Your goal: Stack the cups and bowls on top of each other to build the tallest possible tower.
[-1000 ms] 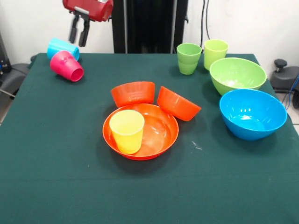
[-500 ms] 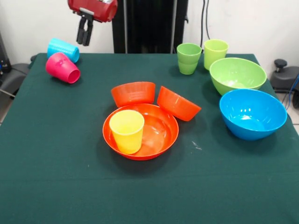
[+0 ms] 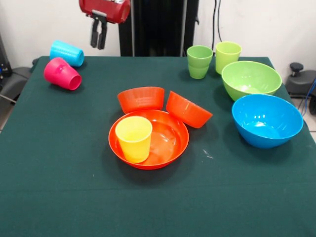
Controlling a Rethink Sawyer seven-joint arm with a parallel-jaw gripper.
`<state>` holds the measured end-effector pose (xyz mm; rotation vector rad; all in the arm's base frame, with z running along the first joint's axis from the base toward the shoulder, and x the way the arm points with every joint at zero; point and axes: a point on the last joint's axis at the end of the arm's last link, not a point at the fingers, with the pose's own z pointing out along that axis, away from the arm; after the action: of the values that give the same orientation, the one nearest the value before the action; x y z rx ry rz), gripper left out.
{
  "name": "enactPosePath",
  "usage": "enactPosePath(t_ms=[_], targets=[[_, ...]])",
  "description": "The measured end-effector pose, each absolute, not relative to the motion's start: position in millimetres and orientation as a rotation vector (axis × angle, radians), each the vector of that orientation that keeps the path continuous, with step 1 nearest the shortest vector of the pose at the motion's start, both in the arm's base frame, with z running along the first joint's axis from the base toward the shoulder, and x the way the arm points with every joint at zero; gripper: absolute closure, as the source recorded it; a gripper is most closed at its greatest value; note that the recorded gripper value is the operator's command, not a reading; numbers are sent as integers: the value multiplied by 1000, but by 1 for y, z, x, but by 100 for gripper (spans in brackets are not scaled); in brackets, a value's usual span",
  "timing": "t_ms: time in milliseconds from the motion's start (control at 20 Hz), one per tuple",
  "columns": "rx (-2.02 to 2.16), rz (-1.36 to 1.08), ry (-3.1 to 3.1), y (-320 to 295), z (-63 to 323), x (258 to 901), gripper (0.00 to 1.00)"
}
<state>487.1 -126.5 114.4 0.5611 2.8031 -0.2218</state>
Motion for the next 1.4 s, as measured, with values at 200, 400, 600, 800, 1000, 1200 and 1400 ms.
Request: enactPosePath(t_ms=[200,400,600,800,1000,1200,1400], targets=[[578,-164,2809,-125,110,488,0],[560,-129,2810,-118,108,494,100],[539,-110,2809,-110,108,499,0],[524,-104,2810,-105,108,501,100],[500,-101,2814,-96,108,502,0],[466,-103,2816,-85,110,504,0],[420,-115,2814,-71,115,506,0]])
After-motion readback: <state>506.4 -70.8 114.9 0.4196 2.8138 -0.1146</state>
